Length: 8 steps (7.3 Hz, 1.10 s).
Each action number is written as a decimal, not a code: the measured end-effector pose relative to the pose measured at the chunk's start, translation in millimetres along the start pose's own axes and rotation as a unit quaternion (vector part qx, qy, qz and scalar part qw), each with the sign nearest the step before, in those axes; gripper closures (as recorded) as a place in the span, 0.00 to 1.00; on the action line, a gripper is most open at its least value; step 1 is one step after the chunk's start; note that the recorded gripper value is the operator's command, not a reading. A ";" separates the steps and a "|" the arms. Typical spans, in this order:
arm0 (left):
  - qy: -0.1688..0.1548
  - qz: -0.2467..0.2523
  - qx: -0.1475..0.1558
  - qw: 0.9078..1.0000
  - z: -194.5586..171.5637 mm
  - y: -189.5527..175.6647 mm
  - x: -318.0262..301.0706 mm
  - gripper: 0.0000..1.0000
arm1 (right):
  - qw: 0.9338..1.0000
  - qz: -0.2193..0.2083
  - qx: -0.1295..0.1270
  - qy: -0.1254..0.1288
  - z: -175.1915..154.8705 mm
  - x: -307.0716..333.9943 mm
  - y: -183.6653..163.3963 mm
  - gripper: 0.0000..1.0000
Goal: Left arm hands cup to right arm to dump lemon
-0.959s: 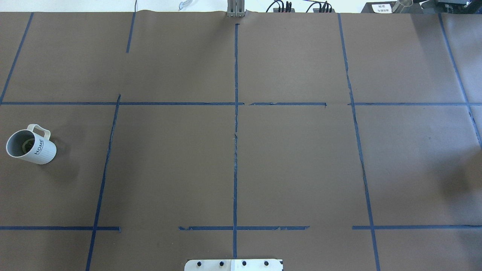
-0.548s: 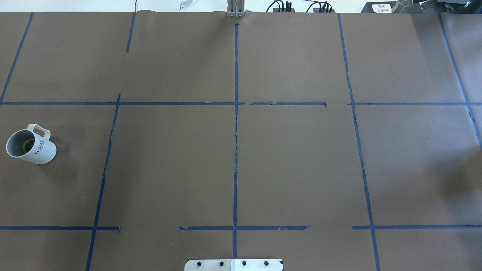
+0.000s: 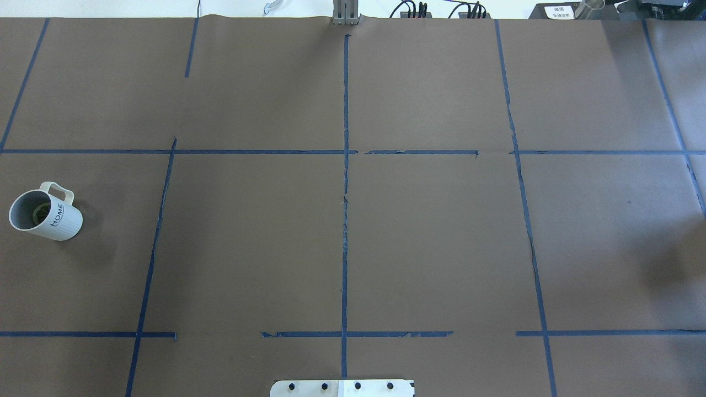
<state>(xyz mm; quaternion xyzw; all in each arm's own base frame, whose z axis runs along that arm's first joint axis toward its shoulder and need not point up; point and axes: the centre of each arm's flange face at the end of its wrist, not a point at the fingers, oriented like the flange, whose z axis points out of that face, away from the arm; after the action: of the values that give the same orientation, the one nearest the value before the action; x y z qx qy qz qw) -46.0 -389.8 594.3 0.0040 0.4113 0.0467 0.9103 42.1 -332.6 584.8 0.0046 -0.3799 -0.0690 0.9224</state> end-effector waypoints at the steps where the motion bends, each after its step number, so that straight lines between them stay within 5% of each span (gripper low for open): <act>1: 0.001 0.000 0.000 1.000 0.2 0.5 0.0 0.00 | 1.000 0.000 0.000 0.000 0.1 0.0 -0.1 0.00; 5: 0.013 0.019 0.002 1.000 13.7 6.9 -0.7 0.00 | 1.000 -0.003 0.002 0.000 -0.5 -1.8 -5.2 0.00; 8: 0.017 0.037 -0.012 0.999 41.5 -35.9 54.5 0.00 | 1.000 -0.014 0.010 -0.019 -5.2 -12.6 -18.9 0.00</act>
<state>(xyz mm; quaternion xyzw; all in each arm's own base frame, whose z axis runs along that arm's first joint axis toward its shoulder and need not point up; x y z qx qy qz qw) 23.8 -419.3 579.4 0.0075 0.4259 0.0849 0.9008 34.6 -349.9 571.1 0.0182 -0.3979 -0.0782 0.9139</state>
